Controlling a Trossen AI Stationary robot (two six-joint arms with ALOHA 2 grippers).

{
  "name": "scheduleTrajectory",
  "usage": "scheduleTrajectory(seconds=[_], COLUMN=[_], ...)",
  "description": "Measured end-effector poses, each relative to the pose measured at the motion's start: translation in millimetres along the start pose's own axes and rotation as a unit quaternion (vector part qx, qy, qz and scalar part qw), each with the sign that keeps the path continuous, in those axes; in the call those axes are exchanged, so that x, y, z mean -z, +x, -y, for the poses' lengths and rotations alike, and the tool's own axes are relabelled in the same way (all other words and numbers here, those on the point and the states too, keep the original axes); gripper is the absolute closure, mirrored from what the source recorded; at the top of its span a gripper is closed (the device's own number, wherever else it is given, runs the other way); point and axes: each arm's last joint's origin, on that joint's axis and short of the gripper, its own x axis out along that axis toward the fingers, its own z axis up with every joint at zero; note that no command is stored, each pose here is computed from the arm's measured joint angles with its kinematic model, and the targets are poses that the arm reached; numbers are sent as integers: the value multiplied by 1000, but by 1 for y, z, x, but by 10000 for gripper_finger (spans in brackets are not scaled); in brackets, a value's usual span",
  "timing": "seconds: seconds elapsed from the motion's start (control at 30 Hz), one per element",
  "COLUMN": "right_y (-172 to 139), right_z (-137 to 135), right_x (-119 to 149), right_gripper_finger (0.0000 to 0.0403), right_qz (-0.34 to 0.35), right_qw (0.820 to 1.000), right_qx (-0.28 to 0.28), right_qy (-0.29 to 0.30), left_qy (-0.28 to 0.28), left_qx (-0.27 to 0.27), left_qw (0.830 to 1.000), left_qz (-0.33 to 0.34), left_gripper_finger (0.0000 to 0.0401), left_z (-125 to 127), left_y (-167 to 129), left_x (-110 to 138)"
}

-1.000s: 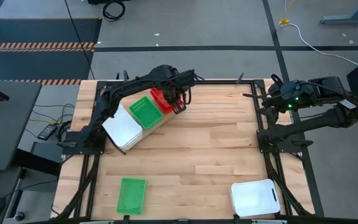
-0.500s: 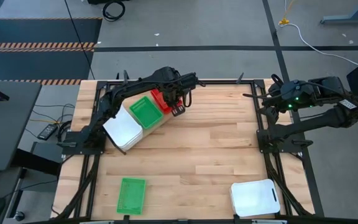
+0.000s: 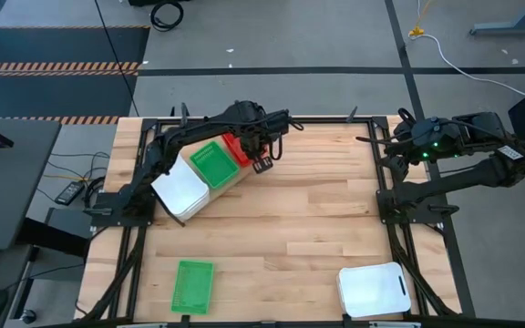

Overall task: Stack baskets on shelf by color
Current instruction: Stack the red bin on top of the red bin on the shelf

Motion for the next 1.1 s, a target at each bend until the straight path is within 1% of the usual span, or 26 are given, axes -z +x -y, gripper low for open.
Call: scheduleTrajectory(seconds=[0.2,0.4,0.77,0.97,1.1], right_y=[0,0,0,0,0], right_z=[0,0,0,0,0], right_x=[0,0,0,0,0], right_gripper_finger=[163,163,163,163,163], right_qz=[0,0,-1,-1,-1], right_qw=[1000,1000,1000,1000,1000], right_qx=[0,0,-1,-1,-1], right_qy=[4,4,13,17,17], left_qy=[0,-5,-2,-1,-6], left_qx=[-15,-19,-20,-20,-23], left_qw=[1000,1000,999,999,999], left_qz=[-3,-15,-37,-40,-35], left_gripper_finger=[389,388,388,387,379], left_z=[1,1,8,9,7], left_y=[0,3,27,32,32], left_x=[1,2,-6,-7,-9])
